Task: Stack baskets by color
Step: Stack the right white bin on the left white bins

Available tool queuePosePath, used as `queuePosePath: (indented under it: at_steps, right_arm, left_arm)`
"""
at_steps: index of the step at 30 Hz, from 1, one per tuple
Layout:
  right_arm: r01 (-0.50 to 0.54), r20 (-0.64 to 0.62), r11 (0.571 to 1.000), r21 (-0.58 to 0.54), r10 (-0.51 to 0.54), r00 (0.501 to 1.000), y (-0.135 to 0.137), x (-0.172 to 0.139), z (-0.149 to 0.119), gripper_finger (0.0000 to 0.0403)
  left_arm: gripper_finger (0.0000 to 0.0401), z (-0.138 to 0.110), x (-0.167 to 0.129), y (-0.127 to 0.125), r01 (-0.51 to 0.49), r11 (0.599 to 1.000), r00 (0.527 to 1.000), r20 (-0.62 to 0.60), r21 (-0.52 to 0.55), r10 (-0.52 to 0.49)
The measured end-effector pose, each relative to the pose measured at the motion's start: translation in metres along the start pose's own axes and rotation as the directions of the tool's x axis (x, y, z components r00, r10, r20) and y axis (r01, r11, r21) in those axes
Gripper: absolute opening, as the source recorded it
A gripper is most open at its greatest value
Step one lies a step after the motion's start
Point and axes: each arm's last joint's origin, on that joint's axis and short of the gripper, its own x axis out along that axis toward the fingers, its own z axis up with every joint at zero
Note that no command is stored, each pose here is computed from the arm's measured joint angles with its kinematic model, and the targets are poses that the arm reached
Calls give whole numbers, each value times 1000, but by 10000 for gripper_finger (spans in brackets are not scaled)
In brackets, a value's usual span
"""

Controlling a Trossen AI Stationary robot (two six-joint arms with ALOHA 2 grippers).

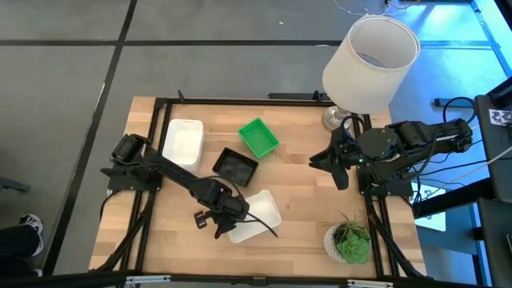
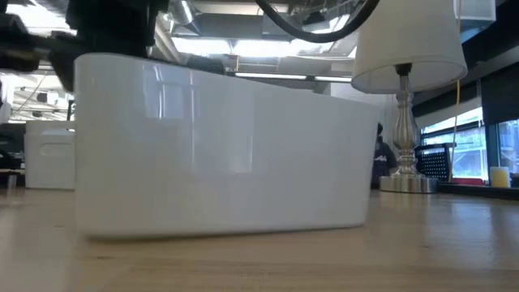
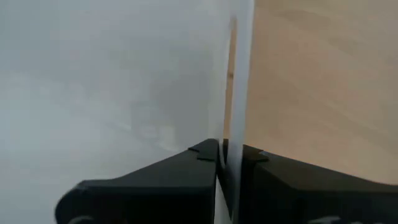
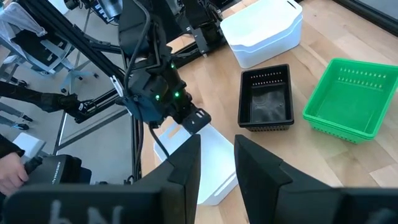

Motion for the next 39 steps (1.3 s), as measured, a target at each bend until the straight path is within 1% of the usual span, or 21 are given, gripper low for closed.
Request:
queuePosePath:
  at_steps: [3,7,10,13,18,21,23,25,29,31,35,39]
  right_arm:
    - [0,0,1000,-22,0,1000,0,0,0,96]
    - [0,0,1000,-24,0,1000,0,0,0,96]
    - [0,0,1000,-24,0,1000,0,0,0,96]
    - [0,1,1000,-26,0,1000,0,0,0,96]
    - [0,1,999,-51,0,1000,0,0,0,96]
    - [0,1,999,-47,0,1000,0,0,0,96]
    - [-4,-3,999,-48,4,1000,0,0,0,96]
    - [-24,-20,998,-52,23,1000,1,1,-1,96]
    - [-38,-35,998,-54,36,999,2,2,-1,96]
    - [-31,-38,998,-55,29,999,2,4,-1,96]
    - [-7,-45,998,-59,4,999,3,12,-2,96]
    - [65,-23,994,-88,-67,997,3,23,-3,96]
  left_arm:
    - [1,4,-12,2,12,1000,999,-40,27,-11]
    - [0,6,-31,4,8,998,989,-150,59,1]
    - [0,5,-48,8,-44,997,974,-217,65,57]
    - [0,6,-67,12,-106,989,965,-230,101,127]
    - [0,9,-97,17,-191,960,944,-231,204,237]
    - [0,11,-111,18,-218,953,928,-257,210,269]
    - [0,11,-121,17,-210,953,919,-288,217,268]
    - [0,9,-128,14,-182,957,914,-319,225,248]
    - [0,9,-142,14,-159,951,906,-343,264,247]
    - [0,10,-148,16,-211,936,877,-369,280,308]
    - [0,9,-157,22,-329,887,762,-465,323,452]
    - [0,3,-160,27,-387,856,670,-534,342,516]
